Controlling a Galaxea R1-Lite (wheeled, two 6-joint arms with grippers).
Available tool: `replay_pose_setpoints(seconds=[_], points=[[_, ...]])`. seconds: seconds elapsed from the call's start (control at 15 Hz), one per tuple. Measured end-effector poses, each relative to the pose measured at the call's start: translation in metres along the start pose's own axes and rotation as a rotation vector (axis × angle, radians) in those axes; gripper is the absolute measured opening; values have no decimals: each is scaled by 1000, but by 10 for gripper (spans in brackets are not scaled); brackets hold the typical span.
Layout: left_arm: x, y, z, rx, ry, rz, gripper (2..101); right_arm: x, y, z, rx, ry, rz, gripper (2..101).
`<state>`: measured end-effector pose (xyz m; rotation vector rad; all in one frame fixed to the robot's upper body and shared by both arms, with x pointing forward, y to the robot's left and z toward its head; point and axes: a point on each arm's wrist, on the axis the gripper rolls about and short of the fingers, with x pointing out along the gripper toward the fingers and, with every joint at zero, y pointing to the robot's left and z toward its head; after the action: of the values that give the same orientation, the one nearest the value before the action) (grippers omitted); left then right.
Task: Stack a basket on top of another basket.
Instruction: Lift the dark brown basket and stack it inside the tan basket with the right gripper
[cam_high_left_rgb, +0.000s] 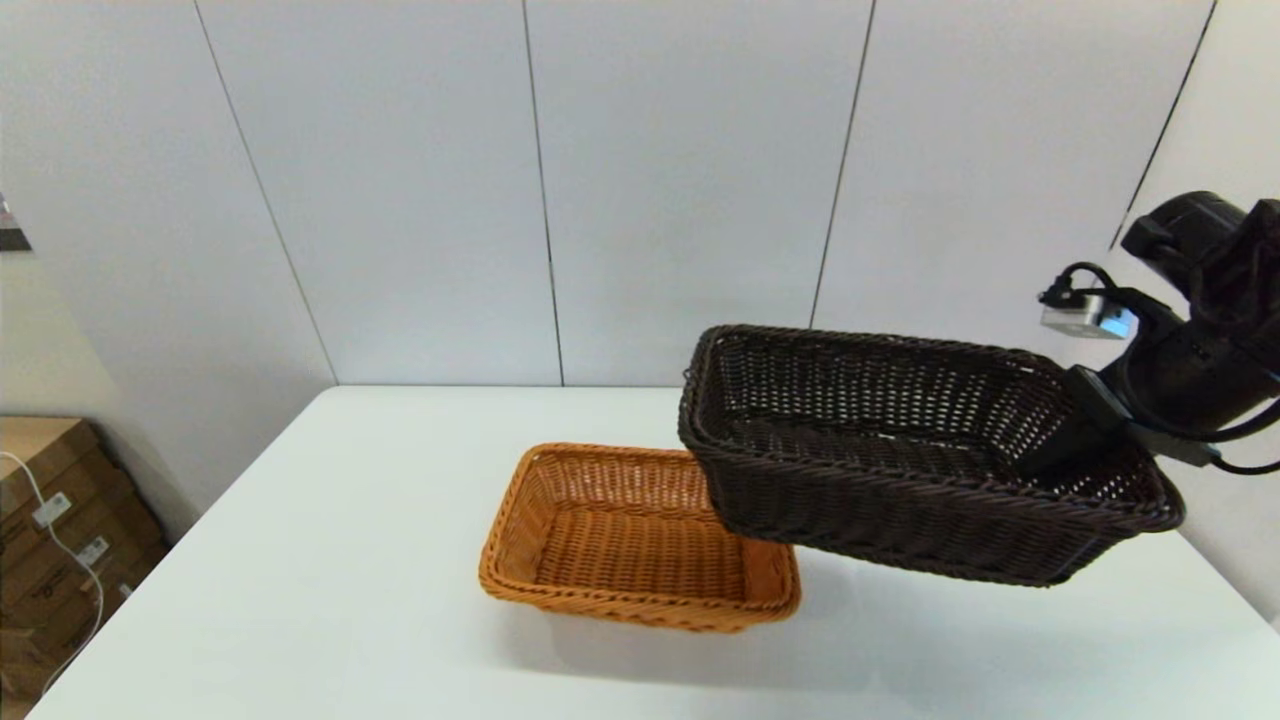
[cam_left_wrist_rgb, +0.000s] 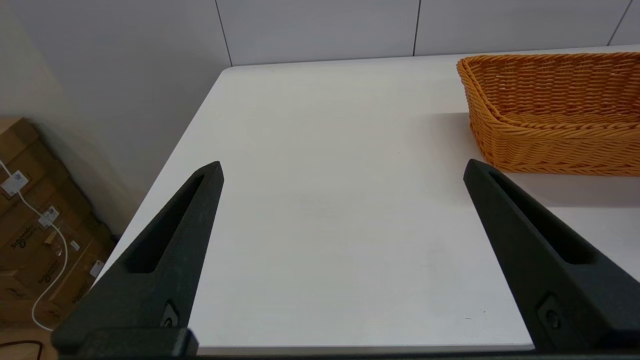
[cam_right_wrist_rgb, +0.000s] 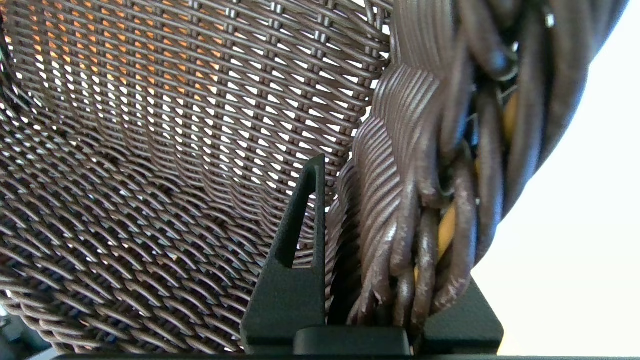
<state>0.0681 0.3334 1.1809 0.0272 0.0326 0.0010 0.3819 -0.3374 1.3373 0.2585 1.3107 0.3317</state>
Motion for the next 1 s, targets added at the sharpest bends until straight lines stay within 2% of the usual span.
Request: replay_pose_setpoints(seconds=[0.2, 0.8, 1.0], points=[[0, 0, 0, 0, 0, 0, 978, 12, 20, 10, -18, -28, 4, 218], [0, 0, 0, 0, 0, 0, 978, 48, 69, 28, -123, 26, 53, 218], [0, 0, 0, 0, 0, 0, 978, 63, 78, 37, -137, 38, 61, 218]])
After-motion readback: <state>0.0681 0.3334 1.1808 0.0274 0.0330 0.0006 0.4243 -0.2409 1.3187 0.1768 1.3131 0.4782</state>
